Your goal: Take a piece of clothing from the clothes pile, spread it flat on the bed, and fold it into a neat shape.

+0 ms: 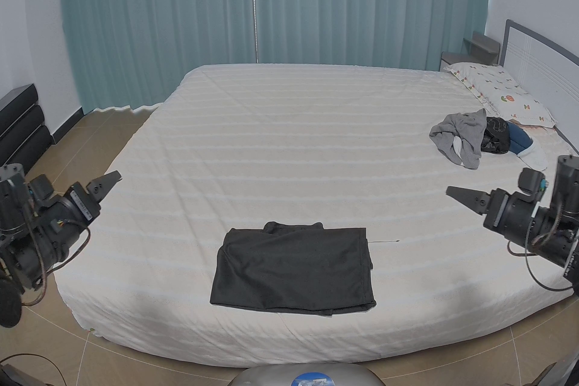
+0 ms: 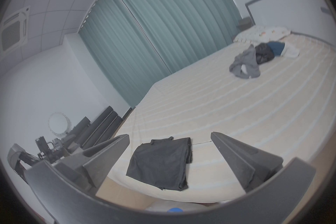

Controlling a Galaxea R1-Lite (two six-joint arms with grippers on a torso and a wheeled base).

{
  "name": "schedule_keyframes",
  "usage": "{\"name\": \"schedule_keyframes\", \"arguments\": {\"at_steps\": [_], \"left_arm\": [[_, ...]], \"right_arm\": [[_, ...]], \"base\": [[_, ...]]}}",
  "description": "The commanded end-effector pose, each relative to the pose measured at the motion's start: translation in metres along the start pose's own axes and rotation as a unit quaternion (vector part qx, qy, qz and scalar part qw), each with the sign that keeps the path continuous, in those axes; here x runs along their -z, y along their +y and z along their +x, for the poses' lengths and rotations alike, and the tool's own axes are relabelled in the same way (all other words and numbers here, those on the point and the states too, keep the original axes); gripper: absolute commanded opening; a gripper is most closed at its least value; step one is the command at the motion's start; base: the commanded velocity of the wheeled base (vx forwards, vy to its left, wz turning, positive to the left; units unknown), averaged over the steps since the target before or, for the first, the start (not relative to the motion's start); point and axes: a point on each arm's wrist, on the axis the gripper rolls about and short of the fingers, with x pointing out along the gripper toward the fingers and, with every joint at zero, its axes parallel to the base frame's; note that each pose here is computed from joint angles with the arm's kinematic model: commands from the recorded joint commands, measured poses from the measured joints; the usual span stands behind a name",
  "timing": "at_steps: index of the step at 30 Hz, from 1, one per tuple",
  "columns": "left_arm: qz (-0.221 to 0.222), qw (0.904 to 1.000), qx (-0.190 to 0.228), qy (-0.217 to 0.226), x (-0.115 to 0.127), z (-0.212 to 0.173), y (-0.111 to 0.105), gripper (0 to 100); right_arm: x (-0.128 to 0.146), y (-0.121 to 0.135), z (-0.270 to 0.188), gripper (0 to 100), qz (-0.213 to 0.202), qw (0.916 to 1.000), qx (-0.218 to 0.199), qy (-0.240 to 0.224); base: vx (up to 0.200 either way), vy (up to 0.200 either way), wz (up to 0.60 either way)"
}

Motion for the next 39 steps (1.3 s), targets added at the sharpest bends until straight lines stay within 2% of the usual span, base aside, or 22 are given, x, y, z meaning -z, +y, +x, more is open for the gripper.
{"name": "schedule_keyframes", "arguments": {"at_steps": [1, 4, 12, 13, 14, 15, 19, 26, 34, 36, 39], "left_arm": [[0.089, 0.9901, 0.050, -0.096, -0.022, -0.145, -0.013, 100], [0.093, 0.9889, 0.053, -0.103, -0.020, -0.164, -0.012, 100], [0.157, 0.9768, 0.050, -0.136, 0.003, -0.200, 0.003, 100], [0.182, 0.9720, 0.048, -0.140, 0.007, -0.207, 0.006, 100], [0.182, 0.9720, 0.048, -0.140, 0.007, -0.207, 0.006, 100], [0.204, 0.9662, 0.046, -0.151, 0.010, -0.214, 0.008, 100], [0.231, 0.9564, 0.043, -0.174, 0.015, -0.223, 0.010, 100], [0.240, 0.9495, 0.026, -0.201, 0.028, -0.236, 0.014, 100], [0.264, 0.9395, 0.033, -0.215, 0.046, -0.245, 0.026, 100], [0.276, 0.9374, 0.026, -0.211, 0.053, -0.240, 0.032, 100], [0.273, 0.9405, 0.010, -0.202, 0.057, -0.234, 0.036, 100]], "right_arm": [[0.013, 0.007, -0.138, 100, -0.111, 0.9886, 0.019, -0.100], [0.023, 0.008, -0.160, 100, -0.123, 0.9869, 0.019, -0.102], [0.048, 0.004, -0.198, 100, -0.164, 0.9787, 0.019, -0.122], [0.055, 0.003, -0.205, 100, -0.178, 0.9764, 0.021, -0.120], [0.055, 0.003, -0.205, 100, -0.178, 0.9764, 0.021, -0.120], [0.062, 0.001, -0.211, 100, -0.194, 0.9733, 0.023, -0.120], [0.070, -0.001, -0.219, 100, -0.221, 0.9666, 0.026, -0.127], [0.080, -0.004, -0.227, 100, -0.237, 0.9615, 0.032, -0.135], [0.085, -0.005, -0.228, 100, -0.245, 0.9577, 0.051, -0.142], [0.086, -0.007, -0.227, 100, -0.246, 0.9557, 0.073, -0.144], [0.089, -0.011, -0.223, 100, -0.256, 0.9516, 0.097, -0.141]], "base": [[0.000, 0.000, 0.00], [0.000, 0.000, 0.00], [0.000, 0.000, 0.00], [0.000, 0.000, 0.00], [0.000, 0.000, 0.00], [0.000, 0.000, 0.00], [0.000, 0.000, 0.00], [0.000, 0.000, 0.00], [0.000, 0.000, 0.00], [0.000, 0.000, 0.00], [0.000, 0.000, 0.00]]}}
